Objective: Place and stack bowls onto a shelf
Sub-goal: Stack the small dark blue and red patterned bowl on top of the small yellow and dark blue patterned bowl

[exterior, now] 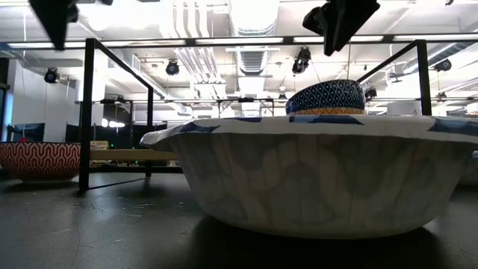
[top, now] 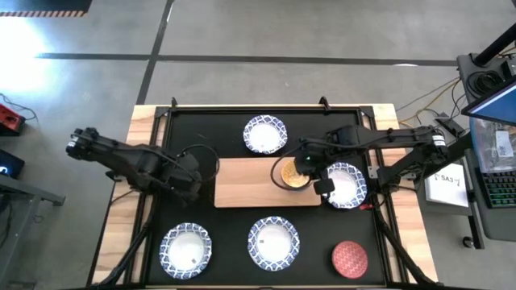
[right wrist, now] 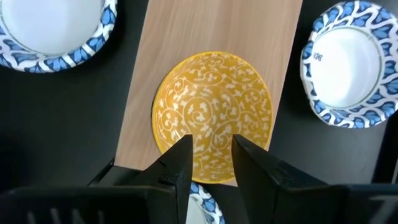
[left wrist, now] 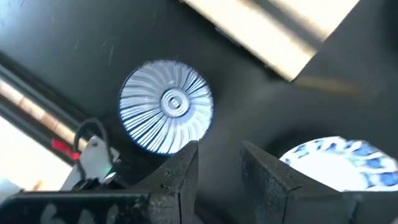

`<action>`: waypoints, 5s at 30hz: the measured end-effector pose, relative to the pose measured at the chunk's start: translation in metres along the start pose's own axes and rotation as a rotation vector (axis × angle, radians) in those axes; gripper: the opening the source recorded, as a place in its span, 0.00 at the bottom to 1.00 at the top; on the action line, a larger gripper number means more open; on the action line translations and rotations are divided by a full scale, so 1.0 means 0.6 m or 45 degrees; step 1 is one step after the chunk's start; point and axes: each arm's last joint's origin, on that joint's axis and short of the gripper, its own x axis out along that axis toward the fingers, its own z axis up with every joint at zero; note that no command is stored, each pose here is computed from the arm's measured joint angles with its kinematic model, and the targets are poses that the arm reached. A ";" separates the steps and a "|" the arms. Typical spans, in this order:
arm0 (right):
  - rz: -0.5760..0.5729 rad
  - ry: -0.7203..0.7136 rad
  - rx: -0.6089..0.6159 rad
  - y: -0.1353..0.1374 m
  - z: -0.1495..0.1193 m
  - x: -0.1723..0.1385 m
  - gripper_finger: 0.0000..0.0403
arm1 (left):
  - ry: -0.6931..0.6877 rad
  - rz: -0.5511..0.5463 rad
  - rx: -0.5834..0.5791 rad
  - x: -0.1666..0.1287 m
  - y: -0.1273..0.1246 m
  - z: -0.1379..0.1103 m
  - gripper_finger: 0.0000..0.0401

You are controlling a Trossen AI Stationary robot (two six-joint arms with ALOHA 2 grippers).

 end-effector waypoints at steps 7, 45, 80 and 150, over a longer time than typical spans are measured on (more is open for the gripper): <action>0.010 0.041 -0.001 0.002 -0.007 0.014 0.26 | 0.050 -0.097 -0.005 0.061 0.015 -0.027 0.25; 0.005 0.019 -0.002 0.001 -0.004 0.014 0.28 | 0.056 -0.127 -0.013 0.261 0.012 -0.065 0.16; 0.004 0.017 0.000 0.001 -0.004 0.014 0.26 | -0.400 0.006 -0.016 0.046 0.028 -0.009 0.00; 0.228 -0.215 -0.178 0.013 0.019 0.017 0.22 | -1.023 -0.339 1.091 0.097 -0.226 0.172 0.00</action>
